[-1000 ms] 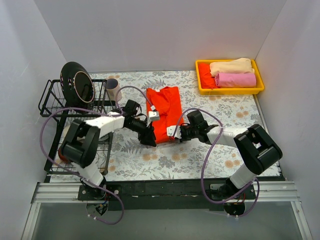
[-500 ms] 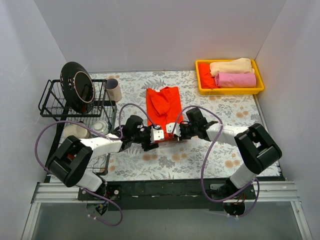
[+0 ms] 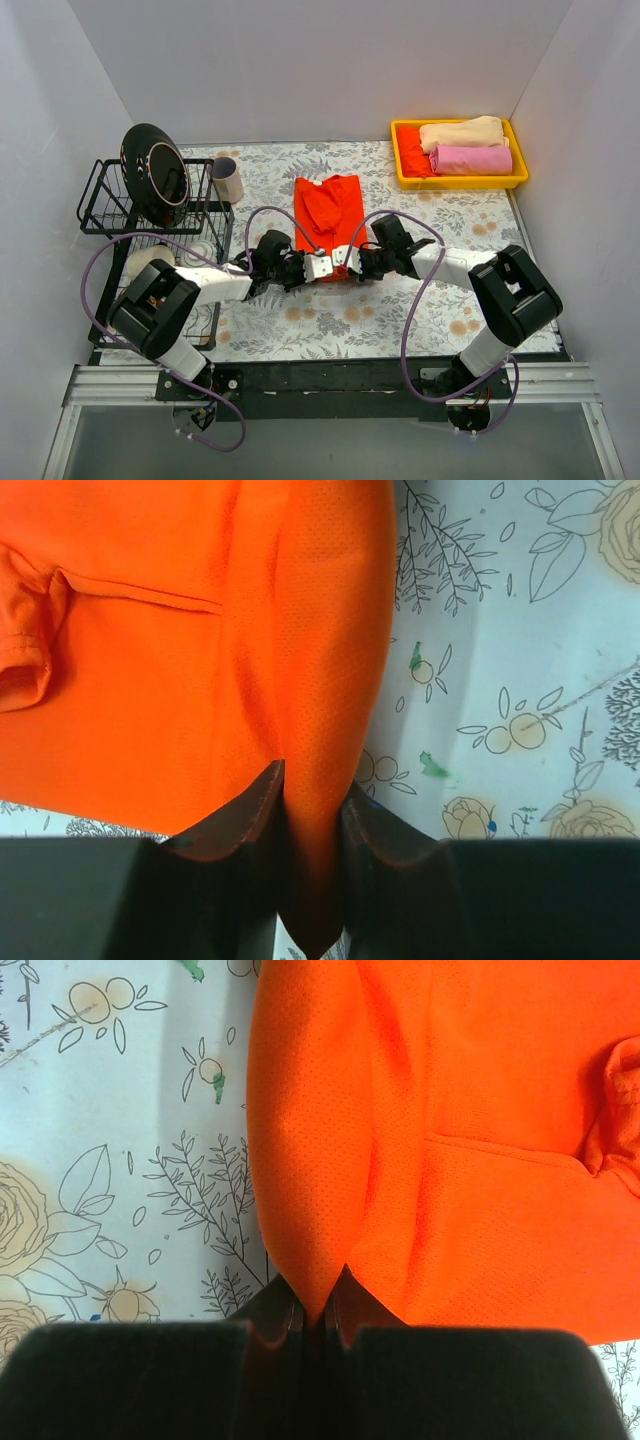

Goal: Roll the t-shirts
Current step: Roll the T-shirt to the center of the board.

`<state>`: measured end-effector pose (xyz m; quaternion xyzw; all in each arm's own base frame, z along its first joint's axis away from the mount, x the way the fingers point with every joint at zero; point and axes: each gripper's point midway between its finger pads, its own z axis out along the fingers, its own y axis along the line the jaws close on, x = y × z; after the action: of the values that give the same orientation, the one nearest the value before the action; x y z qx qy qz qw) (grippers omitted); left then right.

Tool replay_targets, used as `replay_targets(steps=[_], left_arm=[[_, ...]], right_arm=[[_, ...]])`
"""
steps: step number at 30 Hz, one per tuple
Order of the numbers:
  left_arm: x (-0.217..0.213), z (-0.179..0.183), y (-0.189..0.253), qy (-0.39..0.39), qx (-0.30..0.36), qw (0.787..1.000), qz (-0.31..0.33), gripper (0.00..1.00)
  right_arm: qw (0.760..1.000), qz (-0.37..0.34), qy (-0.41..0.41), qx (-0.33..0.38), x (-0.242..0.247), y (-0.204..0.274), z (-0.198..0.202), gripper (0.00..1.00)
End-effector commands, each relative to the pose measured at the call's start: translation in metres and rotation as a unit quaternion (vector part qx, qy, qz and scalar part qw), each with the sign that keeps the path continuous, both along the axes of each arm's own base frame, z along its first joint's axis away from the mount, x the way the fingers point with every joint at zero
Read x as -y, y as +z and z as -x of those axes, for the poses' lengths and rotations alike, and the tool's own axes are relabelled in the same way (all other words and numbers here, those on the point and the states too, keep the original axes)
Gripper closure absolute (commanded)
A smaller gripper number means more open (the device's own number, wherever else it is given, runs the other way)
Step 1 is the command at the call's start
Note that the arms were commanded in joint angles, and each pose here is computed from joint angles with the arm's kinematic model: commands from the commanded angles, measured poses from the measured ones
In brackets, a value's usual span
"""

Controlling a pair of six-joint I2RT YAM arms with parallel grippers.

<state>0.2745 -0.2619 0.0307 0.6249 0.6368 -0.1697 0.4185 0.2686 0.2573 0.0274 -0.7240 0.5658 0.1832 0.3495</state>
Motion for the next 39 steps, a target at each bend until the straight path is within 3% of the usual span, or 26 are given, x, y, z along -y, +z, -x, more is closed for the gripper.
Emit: replay_targets(steps=[1,5,9,10,12,13,16,24,36,39], left_arm=[[0.003,0.006,0.019,-0.011,-0.042,0.999,0.009,0.80],[-0.002,0.042,0.029,-0.051,-0.145,0.988,0.012,0.83],[-0.006,0.058,0.049,-0.073,-0.252,0.965,0.025,0.93],[-0.013,0.071,0.042,-0.069,-0.308,0.949,0.011,0.97],[-0.009,0.069,0.059,-0.085,-0.345,0.934,0.031,0.99],[-0.016,0.081,0.050,-0.077,-0.404,0.911,0.016,1.00],[-0.019,0.083,0.052,-0.089,-0.447,0.890,0.014,1.00],[-0.025,0.083,0.036,-0.083,-0.479,0.874,-0.002,1.00],[-0.033,0.057,0.014,-0.044,-0.479,0.876,-0.015,1.00],[-0.036,0.051,0.006,-0.039,-0.471,0.881,-0.024,0.92]], right_arm=[[1.000,-0.007,0.008,-0.018,-0.003,0.011,0.000,0.99],[0.996,0.007,0.009,-0.084,0.005,0.015,0.016,0.99],[0.985,0.008,0.016,-0.172,0.014,0.030,0.033,0.99],[0.983,0.009,0.018,-0.185,0.017,0.032,0.036,0.99],[0.969,0.026,0.025,-0.244,0.028,0.030,0.056,0.99],[0.969,0.026,0.034,-0.244,0.028,0.035,0.054,0.99],[0.953,0.045,0.044,-0.296,0.036,0.038,0.066,0.99],[0.921,0.064,0.060,-0.379,0.032,0.035,0.063,0.99],[0.886,0.066,0.051,-0.455,0.021,0.012,0.046,0.99],[0.883,0.072,0.044,-0.461,0.017,0.001,0.035,0.99]])
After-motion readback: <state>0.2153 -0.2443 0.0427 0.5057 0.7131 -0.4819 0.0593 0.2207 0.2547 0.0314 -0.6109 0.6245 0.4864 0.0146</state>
